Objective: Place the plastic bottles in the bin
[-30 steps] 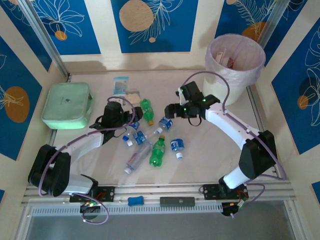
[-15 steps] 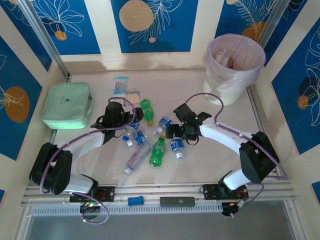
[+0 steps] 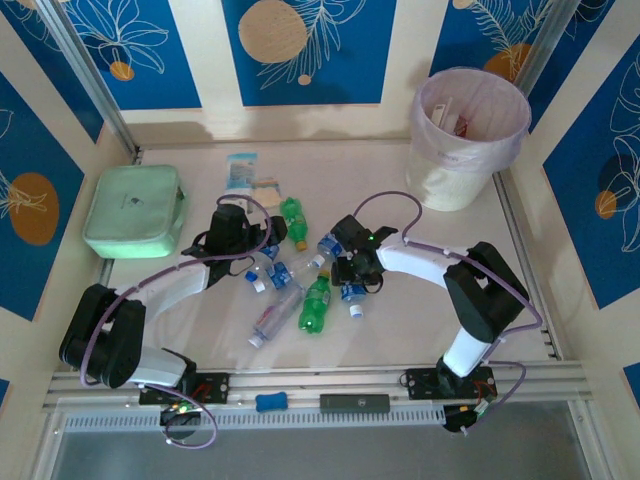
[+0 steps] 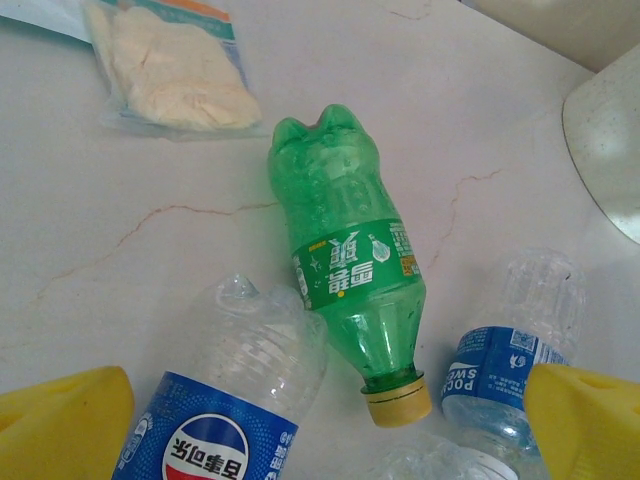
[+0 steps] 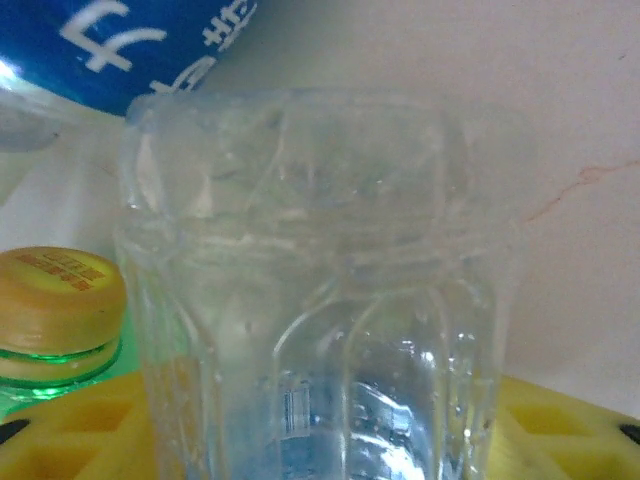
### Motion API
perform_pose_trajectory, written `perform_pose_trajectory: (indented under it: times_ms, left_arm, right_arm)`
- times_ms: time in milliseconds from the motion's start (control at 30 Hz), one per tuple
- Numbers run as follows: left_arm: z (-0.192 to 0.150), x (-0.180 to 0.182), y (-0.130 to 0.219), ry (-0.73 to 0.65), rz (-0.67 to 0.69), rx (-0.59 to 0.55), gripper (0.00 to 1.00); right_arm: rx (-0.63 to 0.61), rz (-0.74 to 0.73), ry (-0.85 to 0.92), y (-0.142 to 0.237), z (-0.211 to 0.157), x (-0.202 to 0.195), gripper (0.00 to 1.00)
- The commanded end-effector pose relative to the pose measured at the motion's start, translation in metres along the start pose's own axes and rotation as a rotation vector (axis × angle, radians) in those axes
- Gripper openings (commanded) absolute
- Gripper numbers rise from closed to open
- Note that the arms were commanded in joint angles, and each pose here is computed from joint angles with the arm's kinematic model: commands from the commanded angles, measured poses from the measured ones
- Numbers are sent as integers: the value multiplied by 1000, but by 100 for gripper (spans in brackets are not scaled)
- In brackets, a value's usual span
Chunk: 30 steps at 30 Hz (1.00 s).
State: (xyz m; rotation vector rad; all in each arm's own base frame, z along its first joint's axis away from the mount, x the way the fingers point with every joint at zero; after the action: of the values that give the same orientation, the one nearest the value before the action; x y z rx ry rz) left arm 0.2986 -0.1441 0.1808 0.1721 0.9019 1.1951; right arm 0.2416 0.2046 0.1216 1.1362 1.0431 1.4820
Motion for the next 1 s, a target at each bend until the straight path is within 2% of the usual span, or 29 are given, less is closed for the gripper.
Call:
perform_pose_trajectory:
  times_ms: [0,233,367,633,967]
  left_arm:
    - [3,-5,3,7,-19,-6,100]
    - [5,-6,3,8,-21,-12,100]
    - [5,-5,5,-9,5,-18,100]
    - [7,7,10,29,43,-44,100]
    - [1,35,19,155,82,-79,100]
  right_arm:
    - [10,-16,13,-3,-3,1,53]
    - [-39,17,26,11,2,2,49]
    - [-122,117,40,33,11,5,49]
    - [-383,378,74,101,54,1,47]
    - [-772,435,72,209,141,-40,45]
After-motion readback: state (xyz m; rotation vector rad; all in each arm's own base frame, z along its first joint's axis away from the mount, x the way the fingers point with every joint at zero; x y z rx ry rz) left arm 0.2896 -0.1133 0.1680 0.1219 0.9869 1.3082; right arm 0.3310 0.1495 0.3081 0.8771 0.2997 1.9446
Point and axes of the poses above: each hand's point on the last joint's axis, 136 mm out from that joint toward the fingers, its own y axis back along the fingers, its own x axis along the line the jaws close on, z = x × y, the point moved 9 cm from there along y, back along the fingers, and after that the axes turned 1 degree about y, right-handed, at the moved point
